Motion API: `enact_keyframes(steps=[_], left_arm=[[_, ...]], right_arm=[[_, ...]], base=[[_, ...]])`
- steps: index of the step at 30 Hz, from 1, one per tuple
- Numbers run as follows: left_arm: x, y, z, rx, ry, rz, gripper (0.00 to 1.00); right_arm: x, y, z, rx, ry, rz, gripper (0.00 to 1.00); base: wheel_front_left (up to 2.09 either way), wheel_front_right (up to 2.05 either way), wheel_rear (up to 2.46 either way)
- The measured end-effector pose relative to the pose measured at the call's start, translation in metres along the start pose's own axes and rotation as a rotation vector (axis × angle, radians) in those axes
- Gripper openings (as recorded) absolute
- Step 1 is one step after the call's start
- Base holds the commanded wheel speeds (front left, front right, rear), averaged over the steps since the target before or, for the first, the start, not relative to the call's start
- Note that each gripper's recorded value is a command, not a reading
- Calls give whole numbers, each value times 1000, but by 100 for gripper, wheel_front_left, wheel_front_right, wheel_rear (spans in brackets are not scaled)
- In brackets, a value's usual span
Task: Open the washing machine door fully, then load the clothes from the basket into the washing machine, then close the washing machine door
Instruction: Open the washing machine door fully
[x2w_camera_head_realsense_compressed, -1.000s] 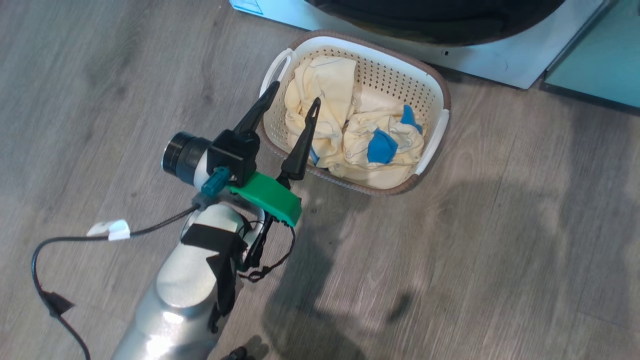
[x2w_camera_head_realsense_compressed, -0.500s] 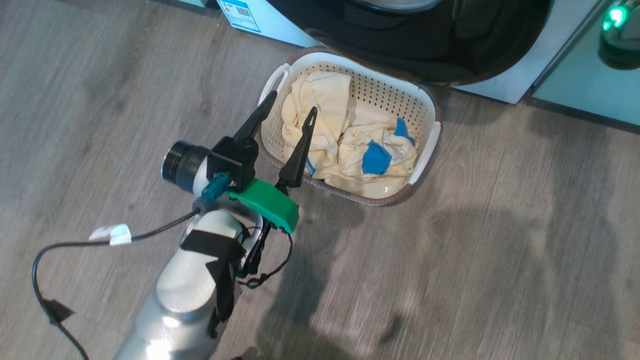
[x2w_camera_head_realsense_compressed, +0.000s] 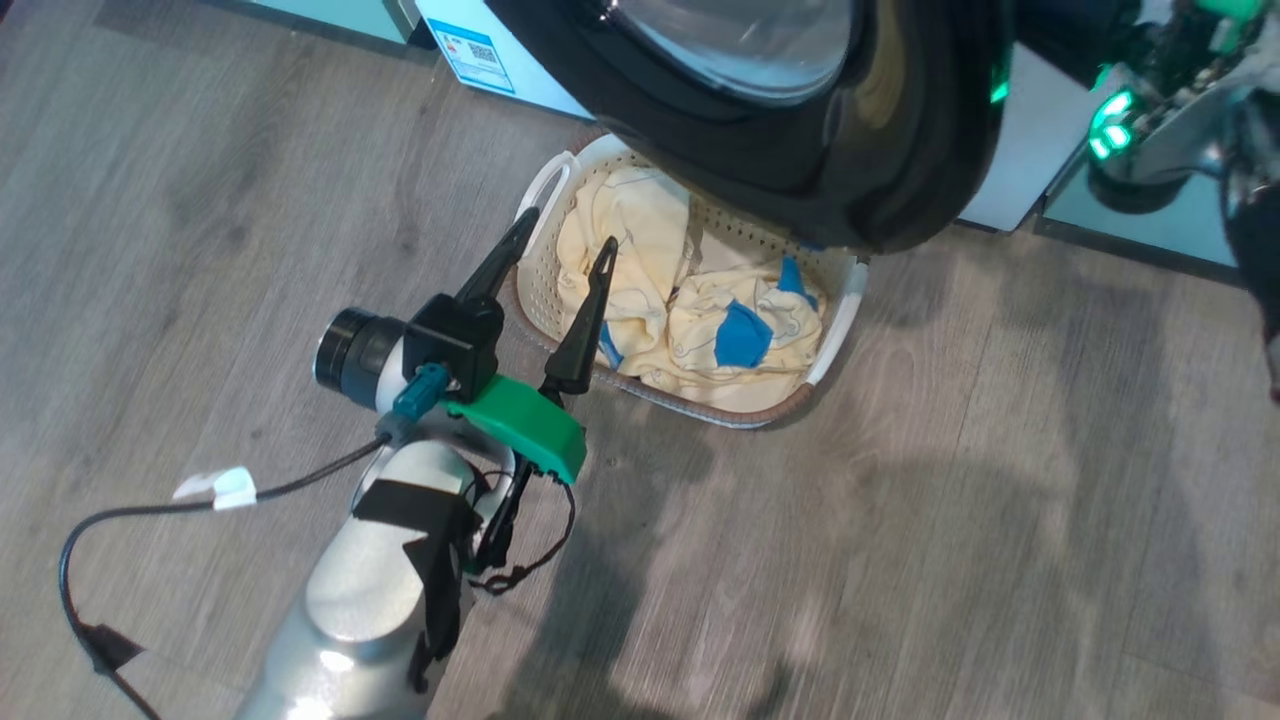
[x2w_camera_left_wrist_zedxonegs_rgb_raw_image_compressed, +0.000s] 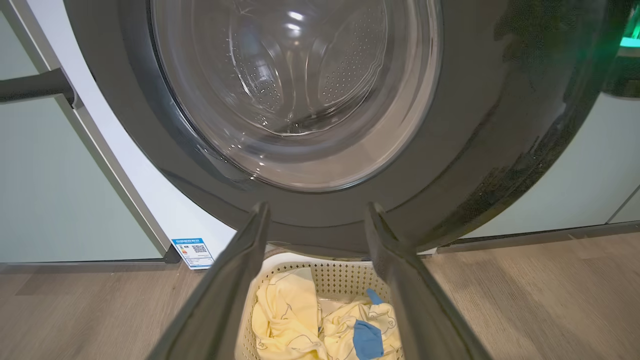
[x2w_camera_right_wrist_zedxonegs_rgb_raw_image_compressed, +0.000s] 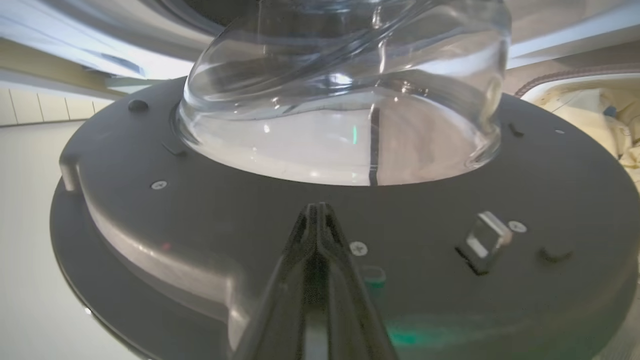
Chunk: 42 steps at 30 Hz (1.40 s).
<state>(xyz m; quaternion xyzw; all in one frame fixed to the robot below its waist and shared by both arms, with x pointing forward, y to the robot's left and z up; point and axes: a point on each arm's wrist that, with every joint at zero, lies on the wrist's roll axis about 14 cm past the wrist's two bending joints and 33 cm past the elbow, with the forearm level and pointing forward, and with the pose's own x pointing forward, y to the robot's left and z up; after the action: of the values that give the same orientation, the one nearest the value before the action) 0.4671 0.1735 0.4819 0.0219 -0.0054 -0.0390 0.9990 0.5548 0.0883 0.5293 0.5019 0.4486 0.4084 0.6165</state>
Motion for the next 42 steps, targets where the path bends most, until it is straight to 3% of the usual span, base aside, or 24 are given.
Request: enact_keyframes(steps=[13,25,42], left_arm=[[-13,-4,0,-6,11,-6,100],[-35,-5,7,-16,3,2,100],[-52,-1,12,-11,-4,13,100]], right_arm=[[12,5,-70,-21,134,54,0],[12,21,-120,4,171,101,0],[17,37,-143,38,163,136,0]], base=[[0,0,0],[0,0,0],[0,0,0]])
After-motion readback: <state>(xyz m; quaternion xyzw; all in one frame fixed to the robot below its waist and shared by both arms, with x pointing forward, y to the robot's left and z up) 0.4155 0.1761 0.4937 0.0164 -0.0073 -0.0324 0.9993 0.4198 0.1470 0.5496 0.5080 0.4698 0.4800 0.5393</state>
